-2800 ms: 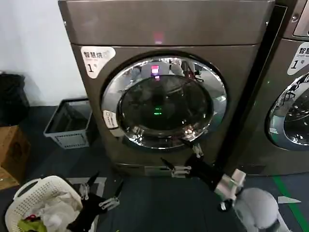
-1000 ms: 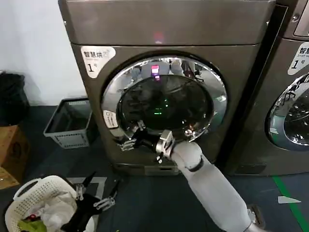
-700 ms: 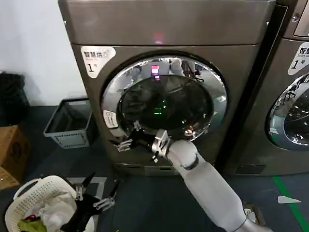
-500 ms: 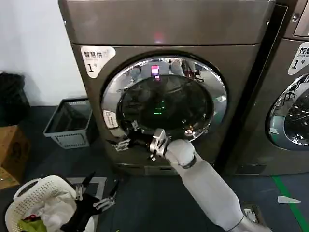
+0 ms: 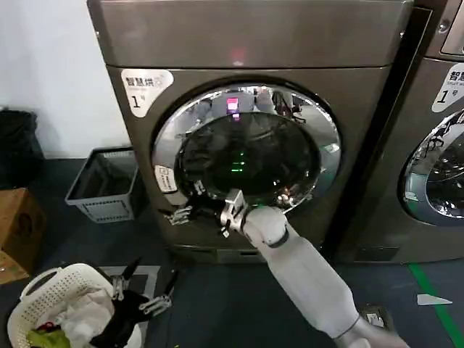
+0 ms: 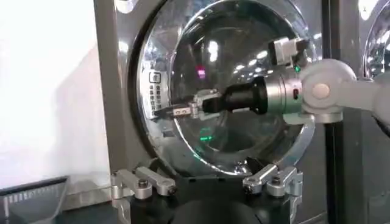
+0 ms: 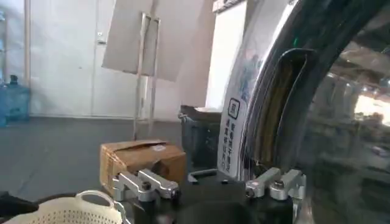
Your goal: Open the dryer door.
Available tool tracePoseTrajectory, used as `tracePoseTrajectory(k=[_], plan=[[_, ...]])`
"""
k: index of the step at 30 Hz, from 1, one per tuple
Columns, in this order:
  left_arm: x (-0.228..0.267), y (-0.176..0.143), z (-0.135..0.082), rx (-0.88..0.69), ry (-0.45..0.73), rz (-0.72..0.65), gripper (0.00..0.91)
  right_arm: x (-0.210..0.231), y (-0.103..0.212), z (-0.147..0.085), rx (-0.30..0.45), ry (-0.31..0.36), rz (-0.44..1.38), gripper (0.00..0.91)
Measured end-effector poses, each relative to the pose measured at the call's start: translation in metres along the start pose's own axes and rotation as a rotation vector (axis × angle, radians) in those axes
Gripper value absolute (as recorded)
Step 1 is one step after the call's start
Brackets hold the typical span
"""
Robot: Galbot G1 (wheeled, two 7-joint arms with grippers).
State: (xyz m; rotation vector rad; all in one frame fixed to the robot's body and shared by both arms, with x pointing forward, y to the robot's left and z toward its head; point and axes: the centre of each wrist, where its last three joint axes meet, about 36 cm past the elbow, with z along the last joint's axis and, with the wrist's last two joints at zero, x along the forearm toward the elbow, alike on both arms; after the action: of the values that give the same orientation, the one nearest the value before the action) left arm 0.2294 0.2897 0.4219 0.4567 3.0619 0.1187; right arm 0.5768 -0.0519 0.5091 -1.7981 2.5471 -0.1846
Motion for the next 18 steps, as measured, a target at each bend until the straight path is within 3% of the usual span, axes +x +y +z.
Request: tracePoseTrajectory(k=[18], plan=[[0.004, 0.016, 0.001, 0.006, 0.01, -0.033, 0.907, 0.019, 0.011, -0.011, -0.008, -0.028, -0.182, 0.907]])
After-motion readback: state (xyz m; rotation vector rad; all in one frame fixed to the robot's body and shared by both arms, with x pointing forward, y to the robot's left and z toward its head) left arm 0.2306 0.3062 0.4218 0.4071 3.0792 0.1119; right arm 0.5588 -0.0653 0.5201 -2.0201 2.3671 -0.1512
